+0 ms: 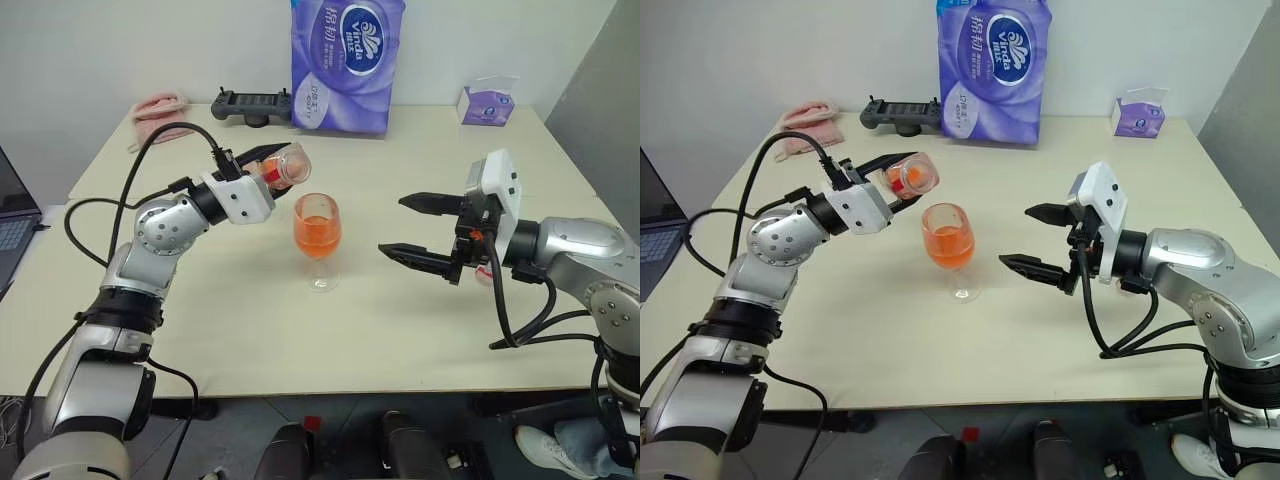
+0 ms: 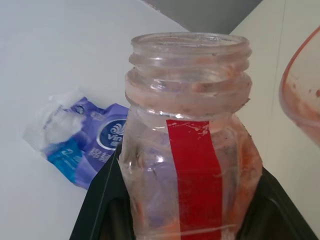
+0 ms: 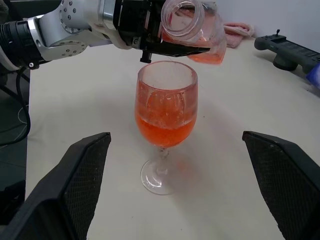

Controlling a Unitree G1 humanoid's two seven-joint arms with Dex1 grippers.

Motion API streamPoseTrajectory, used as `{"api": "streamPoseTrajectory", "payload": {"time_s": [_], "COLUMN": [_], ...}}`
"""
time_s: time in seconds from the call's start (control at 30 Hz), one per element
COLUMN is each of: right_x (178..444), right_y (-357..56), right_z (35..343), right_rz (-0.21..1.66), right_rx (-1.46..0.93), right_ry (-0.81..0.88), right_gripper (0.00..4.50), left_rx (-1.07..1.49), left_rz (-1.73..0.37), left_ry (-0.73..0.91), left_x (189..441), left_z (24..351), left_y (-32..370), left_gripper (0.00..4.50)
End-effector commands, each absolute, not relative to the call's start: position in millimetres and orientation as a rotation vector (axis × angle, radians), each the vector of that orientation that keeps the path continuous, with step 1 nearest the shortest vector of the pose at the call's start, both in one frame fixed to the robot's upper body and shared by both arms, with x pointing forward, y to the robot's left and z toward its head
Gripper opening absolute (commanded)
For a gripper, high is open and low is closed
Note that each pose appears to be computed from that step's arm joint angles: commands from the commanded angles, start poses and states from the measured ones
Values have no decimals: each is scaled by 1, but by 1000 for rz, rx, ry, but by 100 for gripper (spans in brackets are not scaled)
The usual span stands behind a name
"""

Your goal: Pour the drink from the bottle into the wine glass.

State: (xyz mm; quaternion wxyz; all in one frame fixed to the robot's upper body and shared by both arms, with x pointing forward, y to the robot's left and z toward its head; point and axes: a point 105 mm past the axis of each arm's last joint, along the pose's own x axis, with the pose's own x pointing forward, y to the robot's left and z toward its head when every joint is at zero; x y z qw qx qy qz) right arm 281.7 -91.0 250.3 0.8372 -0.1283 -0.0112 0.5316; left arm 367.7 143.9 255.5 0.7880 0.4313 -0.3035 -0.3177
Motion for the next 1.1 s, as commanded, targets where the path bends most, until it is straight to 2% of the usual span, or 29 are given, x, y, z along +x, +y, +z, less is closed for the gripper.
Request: {"api": "streamPoseTrajectory", "payload": {"time_s": [0.03, 0.13, 0.23, 0.37, 0.5, 0.7, 0.87, 1.1], "right_x": [286, 294, 316, 316, 311, 303, 302, 303], "right_y": [-83, -77, -62, -43, -31, -19, -20, -22], "right_z": [277, 289, 299, 305, 310, 314, 314, 313], "right_rz": [1122, 1105, 1041, 1090, 1138, 1189, 1192, 1181], "right_rx": [-284, -285, -279, -282, -266, -267, -276, -281], "right_ry": [-135, -167, -133, -107, -93, -97, -100, -102], "right_gripper": [450, 450, 450, 450, 450, 450, 450, 450], "left_rx": [673, 482, 256, 72, -42, -34, -19, 18], "left_rz": [-550, -411, -176, -32, 26, 2, 11, 32], "left_ry": [-649, -562, -417, -347, -285, -248, -218, -197], "left_x": [368, 378, 392, 393, 394, 388, 387, 383], "left_z": [284, 286, 272, 254, 233, 199, 184, 176], "left_y": [169, 194, 239, 270, 286, 296, 303, 308], "left_gripper": [169, 169, 169, 169, 169, 169, 169, 402]}}
